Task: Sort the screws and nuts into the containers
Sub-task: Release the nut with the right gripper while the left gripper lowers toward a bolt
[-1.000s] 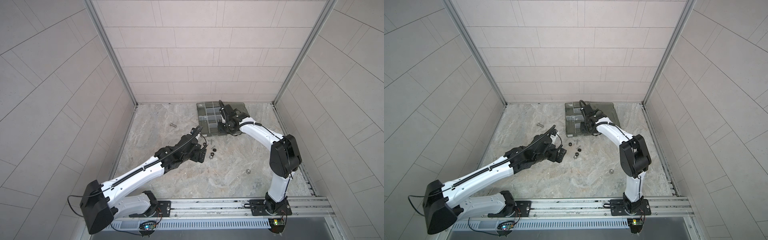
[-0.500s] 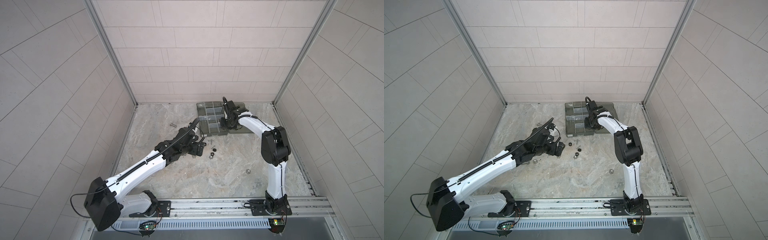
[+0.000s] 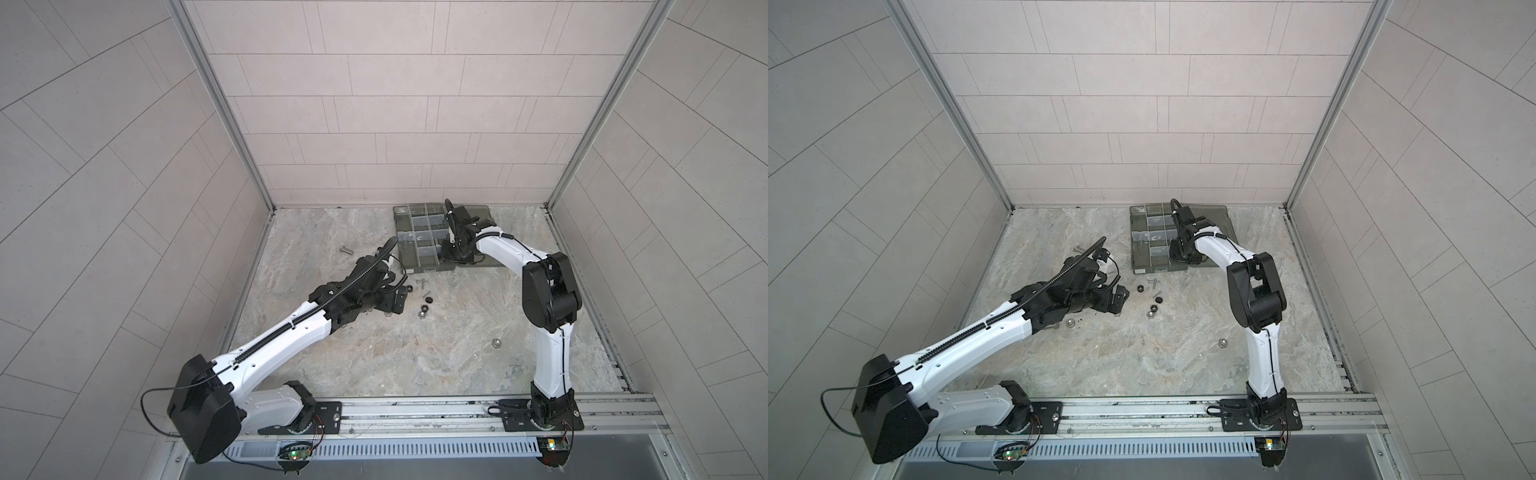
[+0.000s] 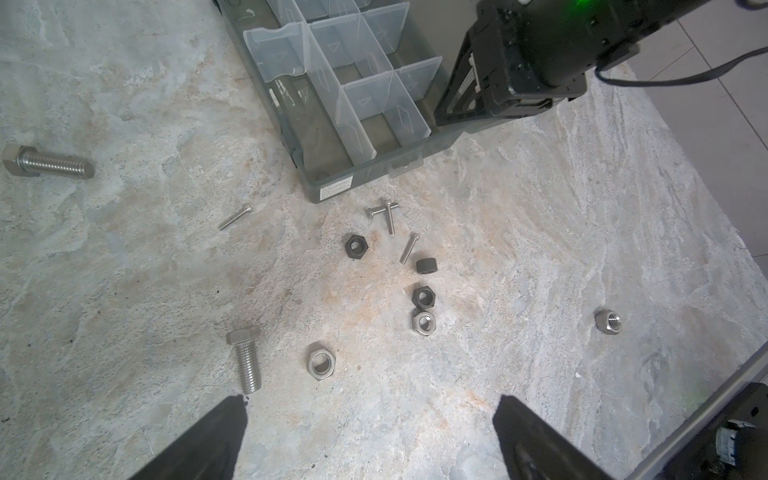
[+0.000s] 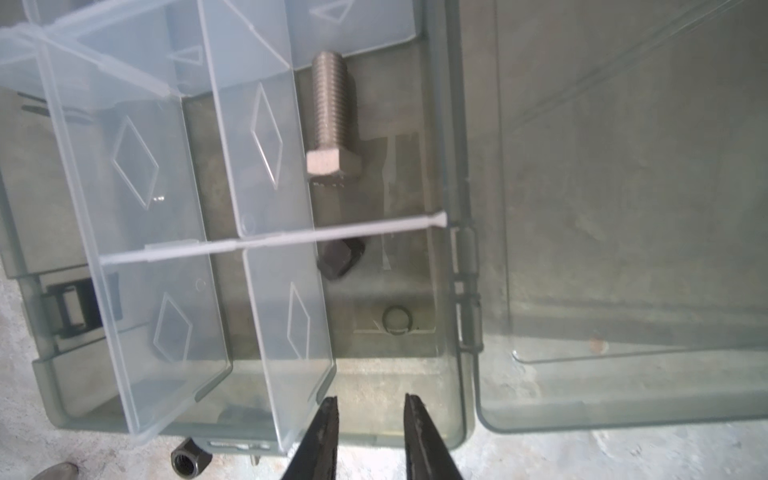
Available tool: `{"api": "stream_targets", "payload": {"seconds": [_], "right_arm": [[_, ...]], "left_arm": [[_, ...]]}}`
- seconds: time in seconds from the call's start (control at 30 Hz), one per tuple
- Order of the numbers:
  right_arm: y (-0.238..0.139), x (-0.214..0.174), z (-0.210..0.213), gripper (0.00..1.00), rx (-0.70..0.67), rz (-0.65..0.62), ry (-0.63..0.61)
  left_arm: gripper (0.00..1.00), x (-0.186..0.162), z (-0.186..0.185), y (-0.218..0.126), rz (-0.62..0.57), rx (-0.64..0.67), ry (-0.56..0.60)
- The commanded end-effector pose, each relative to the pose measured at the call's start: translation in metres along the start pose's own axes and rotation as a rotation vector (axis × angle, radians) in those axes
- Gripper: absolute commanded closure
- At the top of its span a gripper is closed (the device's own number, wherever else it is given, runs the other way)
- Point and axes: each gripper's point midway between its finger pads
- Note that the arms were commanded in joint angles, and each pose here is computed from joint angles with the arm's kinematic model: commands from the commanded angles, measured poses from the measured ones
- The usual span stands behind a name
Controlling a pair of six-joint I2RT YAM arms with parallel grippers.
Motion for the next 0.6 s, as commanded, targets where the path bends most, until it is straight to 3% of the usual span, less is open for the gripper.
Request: {"api": "stream_targets", "payload": {"seconds": [0.0,0.57], "right_arm": [[-0.036,0.000,0.007,0.71,0.038,-0.046,-0.014],[-0.066,-0.105,0.047,0.59,0.136,0.016,-0.194]], "left_arm": [[0.00,-0.005,0.003,-0.006,-0.013,0.000,-0.026],[0.00,-0.055,0.039,0.005,0.039,0.142,-0.159]]}}
Point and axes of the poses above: each gripper's point midway between its finger pads, its own y axis out along the fingers, its own z axis along the line the jaws close on, x = y × z, and after that the axes turned 11 degrees about y, right-handed
